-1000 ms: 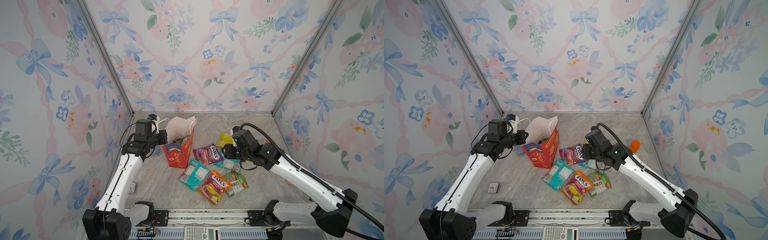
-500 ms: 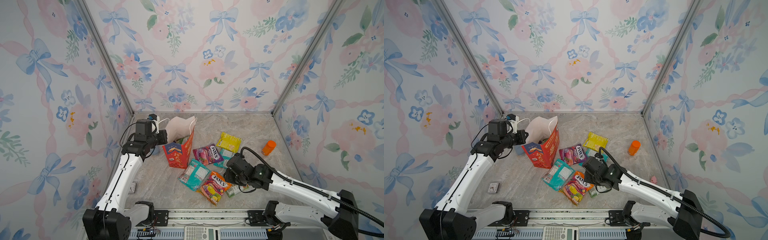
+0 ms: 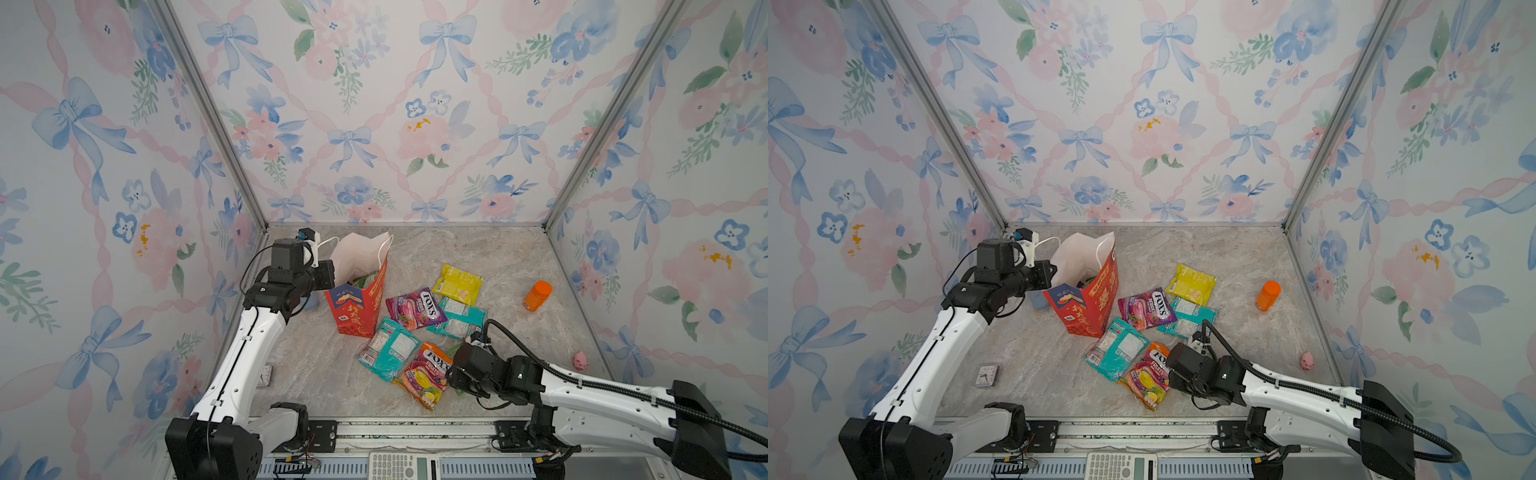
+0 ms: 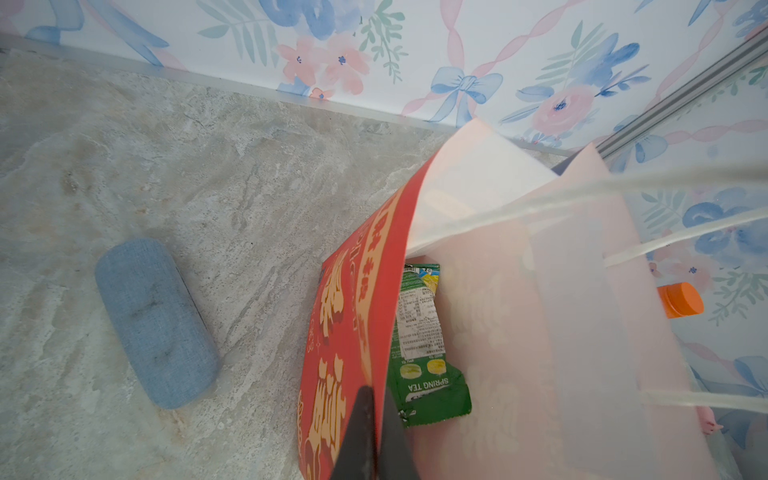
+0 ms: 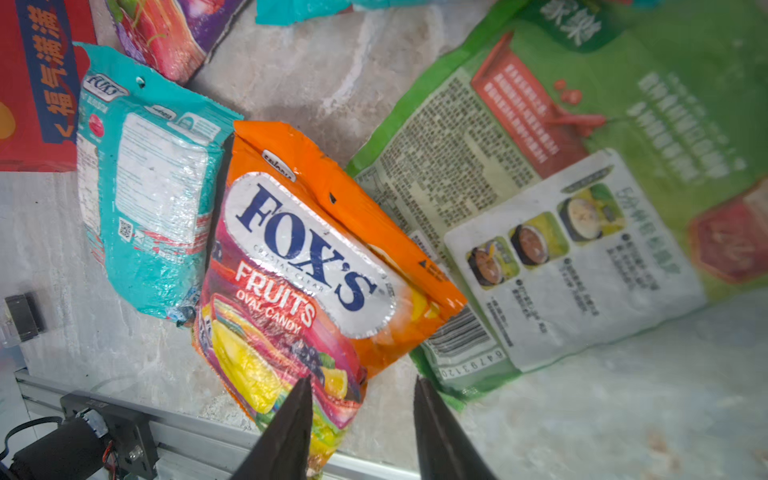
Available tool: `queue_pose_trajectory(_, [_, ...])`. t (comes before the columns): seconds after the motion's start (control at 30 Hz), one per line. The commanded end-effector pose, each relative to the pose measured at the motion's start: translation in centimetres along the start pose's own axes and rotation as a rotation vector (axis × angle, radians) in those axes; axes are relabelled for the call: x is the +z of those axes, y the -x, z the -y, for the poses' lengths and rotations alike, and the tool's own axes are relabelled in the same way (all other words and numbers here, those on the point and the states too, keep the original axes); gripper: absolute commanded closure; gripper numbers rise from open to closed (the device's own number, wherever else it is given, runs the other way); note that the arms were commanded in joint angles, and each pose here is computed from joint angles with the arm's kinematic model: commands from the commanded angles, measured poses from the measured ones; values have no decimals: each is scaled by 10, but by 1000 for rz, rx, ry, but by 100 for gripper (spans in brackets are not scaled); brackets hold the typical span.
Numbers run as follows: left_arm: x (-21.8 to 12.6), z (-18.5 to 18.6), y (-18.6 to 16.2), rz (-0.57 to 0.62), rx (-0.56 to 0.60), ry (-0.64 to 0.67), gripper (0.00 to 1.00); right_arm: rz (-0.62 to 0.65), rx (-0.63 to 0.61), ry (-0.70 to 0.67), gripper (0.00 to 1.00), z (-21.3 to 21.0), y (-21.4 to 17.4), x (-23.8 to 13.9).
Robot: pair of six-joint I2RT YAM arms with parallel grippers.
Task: Place the snacks into the paper bag
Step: 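Move the right gripper down over the orange FOX'S fruits candy bag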
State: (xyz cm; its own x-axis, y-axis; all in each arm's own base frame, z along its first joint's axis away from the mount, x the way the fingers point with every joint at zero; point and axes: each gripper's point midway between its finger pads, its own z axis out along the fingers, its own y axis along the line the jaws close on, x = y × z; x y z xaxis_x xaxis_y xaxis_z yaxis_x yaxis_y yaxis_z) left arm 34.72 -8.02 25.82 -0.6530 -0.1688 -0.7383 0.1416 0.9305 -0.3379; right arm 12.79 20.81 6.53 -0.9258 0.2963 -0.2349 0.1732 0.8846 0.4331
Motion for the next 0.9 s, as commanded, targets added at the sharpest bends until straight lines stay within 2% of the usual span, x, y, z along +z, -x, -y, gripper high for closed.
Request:
queue_pose_trajectory(0.0, [3,-4,-6,-8,31,11,100,29,39,38,56,-5,2,2])
queue_pose_trajectory(0.4, [3,-4,-8,-7,36,10,100,28,84,59,56,2,1,13])
queue_pose_trajectory(0.87, [2,-4,-8,-6,34,9,100,27,122,112,59,-4,8,24])
